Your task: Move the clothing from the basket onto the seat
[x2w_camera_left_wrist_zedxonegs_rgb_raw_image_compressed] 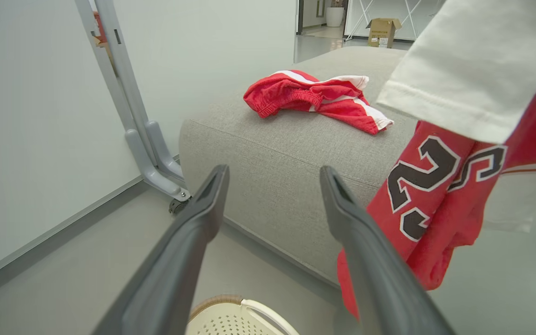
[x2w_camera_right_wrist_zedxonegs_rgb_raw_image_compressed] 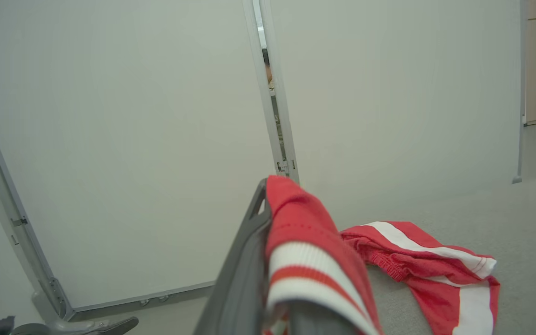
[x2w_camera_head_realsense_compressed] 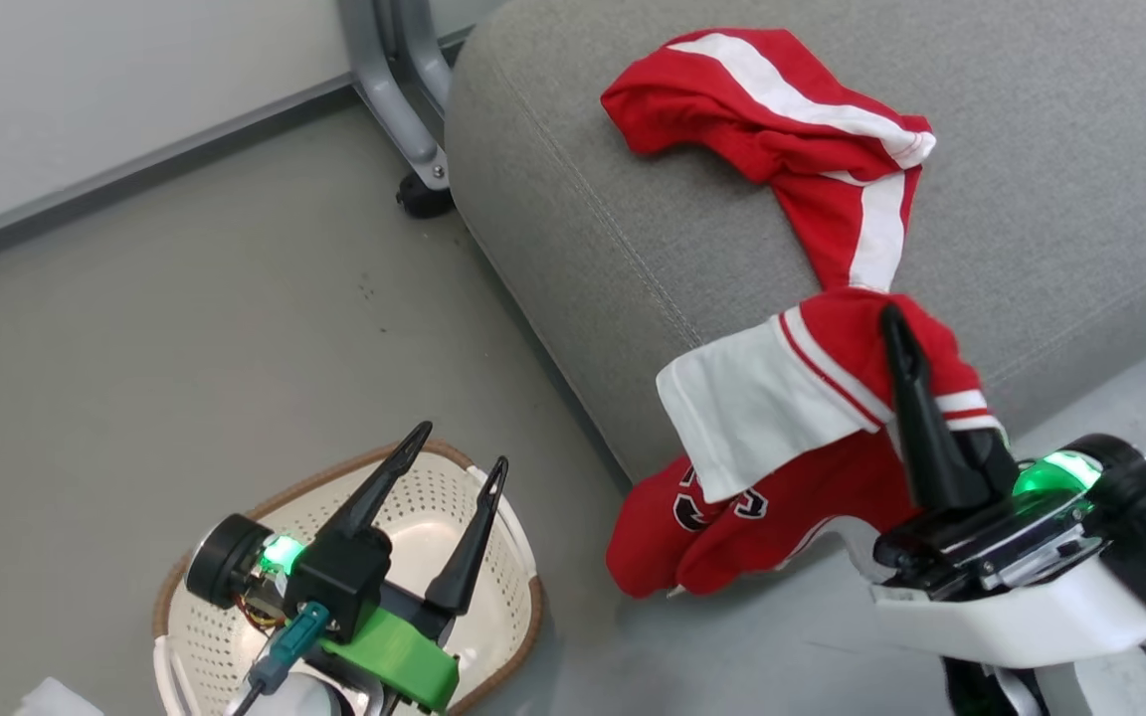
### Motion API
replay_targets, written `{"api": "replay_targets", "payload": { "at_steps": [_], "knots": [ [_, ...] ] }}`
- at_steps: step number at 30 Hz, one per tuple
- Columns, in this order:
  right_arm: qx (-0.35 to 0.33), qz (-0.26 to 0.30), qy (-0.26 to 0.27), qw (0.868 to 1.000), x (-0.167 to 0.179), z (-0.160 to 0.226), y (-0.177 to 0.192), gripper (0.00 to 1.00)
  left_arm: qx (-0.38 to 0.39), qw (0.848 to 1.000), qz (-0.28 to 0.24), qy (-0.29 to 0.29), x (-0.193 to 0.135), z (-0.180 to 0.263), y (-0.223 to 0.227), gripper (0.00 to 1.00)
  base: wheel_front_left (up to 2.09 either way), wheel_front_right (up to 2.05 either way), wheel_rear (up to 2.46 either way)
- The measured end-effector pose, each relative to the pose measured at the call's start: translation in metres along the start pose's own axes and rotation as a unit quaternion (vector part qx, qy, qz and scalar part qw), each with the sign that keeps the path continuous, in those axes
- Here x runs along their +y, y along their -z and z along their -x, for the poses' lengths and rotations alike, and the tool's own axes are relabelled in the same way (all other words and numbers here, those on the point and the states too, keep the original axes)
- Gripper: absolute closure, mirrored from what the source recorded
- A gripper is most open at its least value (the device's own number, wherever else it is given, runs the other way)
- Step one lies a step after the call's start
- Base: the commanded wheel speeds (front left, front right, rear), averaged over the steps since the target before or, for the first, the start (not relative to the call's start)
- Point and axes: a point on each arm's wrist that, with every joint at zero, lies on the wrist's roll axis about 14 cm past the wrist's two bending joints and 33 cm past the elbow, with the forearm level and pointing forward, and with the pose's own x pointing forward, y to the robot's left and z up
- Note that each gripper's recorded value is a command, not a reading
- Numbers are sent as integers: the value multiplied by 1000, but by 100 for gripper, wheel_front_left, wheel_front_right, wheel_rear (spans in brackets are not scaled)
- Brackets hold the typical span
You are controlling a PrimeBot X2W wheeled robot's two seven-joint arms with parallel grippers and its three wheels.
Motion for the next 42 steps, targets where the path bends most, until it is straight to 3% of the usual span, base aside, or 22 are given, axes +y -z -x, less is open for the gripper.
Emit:
{"api": "replay_targets", "payload": {
  "at_steps": [9, 18, 26, 29, 33, 39, 42],
  "knots": [
    [-60, 98, 2, 993, -33, -65, -29, 100, 17, 998, 15, 52, 2, -28, 20, 0, 0, 0, 0],
    [-158, 220, -41, 962, -63, -181, -94, 100, 45, 996, 41, 68, 23, -44, 53, 0, 0, 0, 0],
    [-175, 287, -43, 941, -85, -262, -108, 100, 63, 994, 56, 62, 48, -46, 87, 0, 0, 0, 0],
    [-136, 289, -30, 947, -103, -276, -73, 100, 69, 994, 65, 54, 55, -43, 99, 0, 0, 0, 0],
    [-42, 266, 6, 963, -141, -269, 8, 100, 81, 993, 74, 37, 64, -37, 112, 0, 0, 0, 0],
    [92, 199, 87, 972, -186, -206, 125, 100, 104, 991, 80, 17, 73, -23, 129, 0, 0, 0, 0],
    [136, 171, 118, 969, -196, -175, 160, 100, 111, 990, 89, 8, 75, -18, 132, 0, 0, 0, 0]
  ]
}}
